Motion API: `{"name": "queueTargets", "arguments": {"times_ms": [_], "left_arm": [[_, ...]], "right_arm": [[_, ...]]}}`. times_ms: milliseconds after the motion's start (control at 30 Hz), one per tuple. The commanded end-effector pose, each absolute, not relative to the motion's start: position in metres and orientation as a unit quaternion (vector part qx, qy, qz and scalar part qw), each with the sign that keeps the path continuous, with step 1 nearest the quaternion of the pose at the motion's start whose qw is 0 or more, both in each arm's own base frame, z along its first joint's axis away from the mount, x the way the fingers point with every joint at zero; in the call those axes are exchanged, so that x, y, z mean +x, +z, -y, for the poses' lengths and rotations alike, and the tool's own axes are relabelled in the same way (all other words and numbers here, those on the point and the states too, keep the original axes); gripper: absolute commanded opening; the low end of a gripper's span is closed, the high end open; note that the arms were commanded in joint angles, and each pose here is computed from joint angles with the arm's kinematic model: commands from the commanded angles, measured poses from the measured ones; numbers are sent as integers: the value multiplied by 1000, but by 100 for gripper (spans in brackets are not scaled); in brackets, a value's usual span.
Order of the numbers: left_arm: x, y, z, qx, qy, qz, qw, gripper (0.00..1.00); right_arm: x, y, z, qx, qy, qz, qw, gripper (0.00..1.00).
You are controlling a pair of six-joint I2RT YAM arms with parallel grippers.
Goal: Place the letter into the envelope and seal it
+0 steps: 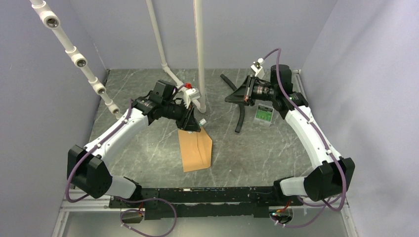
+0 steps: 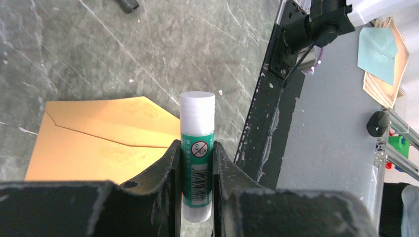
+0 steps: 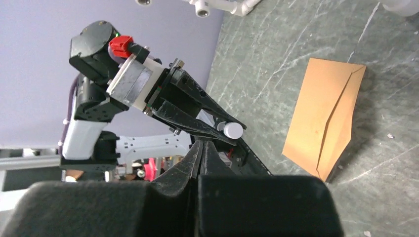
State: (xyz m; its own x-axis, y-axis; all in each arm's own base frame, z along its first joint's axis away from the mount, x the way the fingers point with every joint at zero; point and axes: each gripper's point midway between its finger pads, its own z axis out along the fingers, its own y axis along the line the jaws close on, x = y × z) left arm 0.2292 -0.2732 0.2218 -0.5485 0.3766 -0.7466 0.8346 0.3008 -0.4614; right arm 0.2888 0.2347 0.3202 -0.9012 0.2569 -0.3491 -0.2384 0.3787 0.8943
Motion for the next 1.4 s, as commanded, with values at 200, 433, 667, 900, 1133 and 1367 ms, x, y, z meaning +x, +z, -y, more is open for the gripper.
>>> {"name": "queueTargets", "arguments": {"times_ms": [200,433,667,900,1133,1367], "left_arm": [[224,249,277,421,-454,-737,273,2],[223,261,280,435,-461,-721,280,2],[224,267,279,446,-457,-715,284,2],[222,274,280,454,-461,-707,286,2],[227,276,279,458,-450,-708,293,2],[236,275,279,452,-435,-714,310,3]], "right_arm": [[268,312,-258,-53,543,-803,242,67],[248,308,-296,-88,573,-790,201,77],[243,303,-313,-111,569,-796,171,60],[243,301,-321,-121,571,-795,165,56],[239,309,-327,-130,591,-782,150,24],[228,321,-328,-146,615,-764,131,32]]}}
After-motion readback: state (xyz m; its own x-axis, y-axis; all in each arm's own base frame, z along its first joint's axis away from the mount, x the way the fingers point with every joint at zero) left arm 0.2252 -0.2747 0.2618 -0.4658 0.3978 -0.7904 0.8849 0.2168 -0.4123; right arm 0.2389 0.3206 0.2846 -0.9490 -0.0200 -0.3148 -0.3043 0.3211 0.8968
